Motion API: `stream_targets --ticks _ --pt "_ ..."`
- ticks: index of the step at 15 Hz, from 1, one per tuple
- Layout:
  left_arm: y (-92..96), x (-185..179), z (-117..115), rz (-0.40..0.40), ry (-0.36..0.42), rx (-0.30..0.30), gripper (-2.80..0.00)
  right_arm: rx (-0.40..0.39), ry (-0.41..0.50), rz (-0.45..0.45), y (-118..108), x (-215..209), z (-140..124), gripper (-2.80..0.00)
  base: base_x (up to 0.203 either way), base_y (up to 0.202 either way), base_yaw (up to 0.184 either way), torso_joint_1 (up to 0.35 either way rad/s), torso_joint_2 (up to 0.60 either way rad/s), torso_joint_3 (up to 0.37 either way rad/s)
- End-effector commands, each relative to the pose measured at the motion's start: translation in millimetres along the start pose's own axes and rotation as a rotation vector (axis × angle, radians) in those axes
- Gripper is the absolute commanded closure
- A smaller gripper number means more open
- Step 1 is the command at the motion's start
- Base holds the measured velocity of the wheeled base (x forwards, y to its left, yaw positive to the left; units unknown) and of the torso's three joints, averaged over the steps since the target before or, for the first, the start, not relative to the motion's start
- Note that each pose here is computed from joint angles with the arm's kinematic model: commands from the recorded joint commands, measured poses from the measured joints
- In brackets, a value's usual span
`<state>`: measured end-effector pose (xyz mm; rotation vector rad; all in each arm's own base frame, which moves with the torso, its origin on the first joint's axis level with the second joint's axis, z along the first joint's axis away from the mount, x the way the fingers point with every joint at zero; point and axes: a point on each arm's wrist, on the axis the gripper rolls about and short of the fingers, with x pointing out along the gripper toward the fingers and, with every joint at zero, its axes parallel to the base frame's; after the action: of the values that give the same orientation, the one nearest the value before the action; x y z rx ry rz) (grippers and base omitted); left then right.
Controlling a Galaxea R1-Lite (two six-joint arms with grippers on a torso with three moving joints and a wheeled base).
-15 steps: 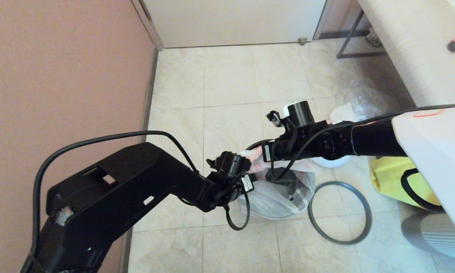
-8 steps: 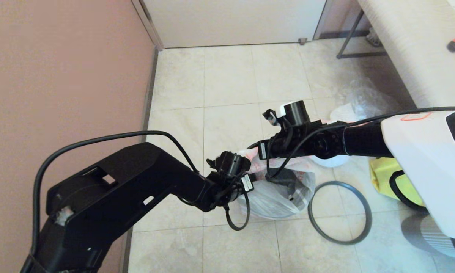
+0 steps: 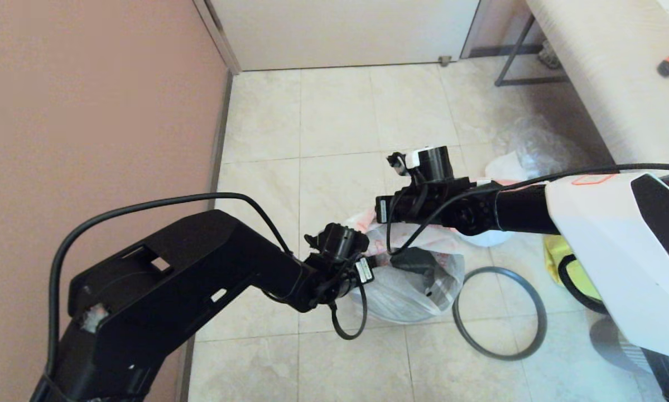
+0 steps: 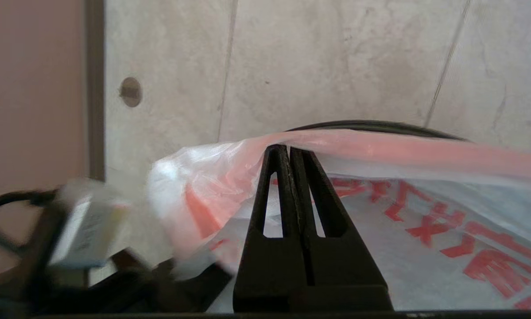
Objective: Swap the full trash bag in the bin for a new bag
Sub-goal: Put the new garbage bag on the trash can
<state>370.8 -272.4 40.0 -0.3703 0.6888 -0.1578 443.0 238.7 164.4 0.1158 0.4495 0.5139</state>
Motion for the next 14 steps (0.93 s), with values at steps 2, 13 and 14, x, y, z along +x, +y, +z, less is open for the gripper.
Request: stream_targets --ticks 2,13,14 --pt "-3.4 -1.2 -3.0 -0.004 -0.002 0.001 0.0 0.006 -0.021 -0.02 -13.8 20.8 -16.0 0.0 0.0 0.0 0.0 0.0 0.0 0.0" --pt "-5.5 -4.0 -7.1 -0.009 0.009 0.009 0.0 0.066 -0.042 -0.06 -37.7 19.8 -11.4 0.0 0.0 0.0 0.0 0.0 0.0 0.0" --pt "-6.2 -5.4 -6.7 -0.01 0.007 0.009 0.0 0.07 -0.041 -0.072 -43.7 19.5 -11.3 0.0 0.0 0.0 0.0 0.0 0.0 0.0"
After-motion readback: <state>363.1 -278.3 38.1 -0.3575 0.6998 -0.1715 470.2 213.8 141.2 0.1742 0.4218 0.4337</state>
